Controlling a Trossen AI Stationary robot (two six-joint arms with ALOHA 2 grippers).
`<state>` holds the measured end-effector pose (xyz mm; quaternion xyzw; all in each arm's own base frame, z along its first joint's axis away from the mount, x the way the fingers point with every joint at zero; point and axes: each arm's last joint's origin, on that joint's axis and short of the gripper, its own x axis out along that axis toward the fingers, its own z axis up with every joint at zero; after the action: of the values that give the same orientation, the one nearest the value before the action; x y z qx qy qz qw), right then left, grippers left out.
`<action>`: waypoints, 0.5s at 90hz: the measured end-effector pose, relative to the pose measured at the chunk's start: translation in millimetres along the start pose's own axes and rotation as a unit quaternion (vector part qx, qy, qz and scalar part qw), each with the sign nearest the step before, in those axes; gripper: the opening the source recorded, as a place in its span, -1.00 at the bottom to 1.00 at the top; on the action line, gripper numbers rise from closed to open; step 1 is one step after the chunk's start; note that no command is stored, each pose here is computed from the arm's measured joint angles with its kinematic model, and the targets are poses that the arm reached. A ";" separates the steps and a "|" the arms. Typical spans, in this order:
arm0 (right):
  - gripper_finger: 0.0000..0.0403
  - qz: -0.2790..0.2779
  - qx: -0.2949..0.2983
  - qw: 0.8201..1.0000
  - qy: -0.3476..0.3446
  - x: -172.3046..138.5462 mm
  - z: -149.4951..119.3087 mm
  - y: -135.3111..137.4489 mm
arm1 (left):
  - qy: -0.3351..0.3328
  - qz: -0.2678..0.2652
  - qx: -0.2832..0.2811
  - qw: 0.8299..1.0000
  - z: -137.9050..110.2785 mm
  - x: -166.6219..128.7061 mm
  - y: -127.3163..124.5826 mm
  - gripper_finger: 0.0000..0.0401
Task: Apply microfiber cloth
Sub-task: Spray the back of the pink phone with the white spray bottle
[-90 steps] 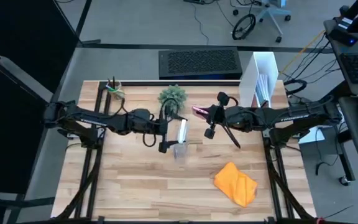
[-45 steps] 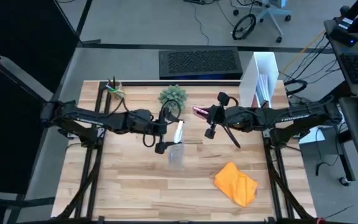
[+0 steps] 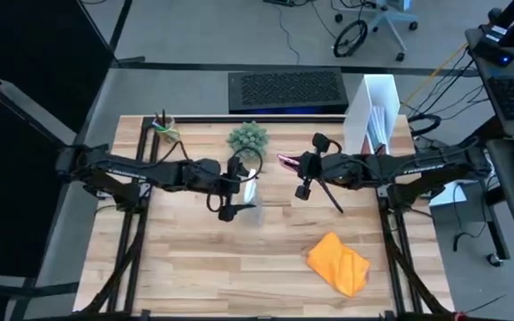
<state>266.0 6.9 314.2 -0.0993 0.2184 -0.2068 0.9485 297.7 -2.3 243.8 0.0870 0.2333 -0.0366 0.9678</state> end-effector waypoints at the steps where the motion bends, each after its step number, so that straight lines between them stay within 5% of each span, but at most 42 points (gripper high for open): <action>1: -0.96 0.000 -0.001 1.000 0.001 0.0 -0.3 0.0 | 0.000 0.000 -0.001 1.000 -0.1 0.0 0.0 0.98; 45: -0.96 0.001 -0.005 1.000 0.014 0.0 -2.9 0.2 | 0.098 0.002 -0.031 0.995 -20.7 0.0 -2.5 0.98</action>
<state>264.7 6.8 311.6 -0.1007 0.2323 -0.2062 0.9452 288.2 -0.9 225.3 0.0604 0.3280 -0.0186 0.9426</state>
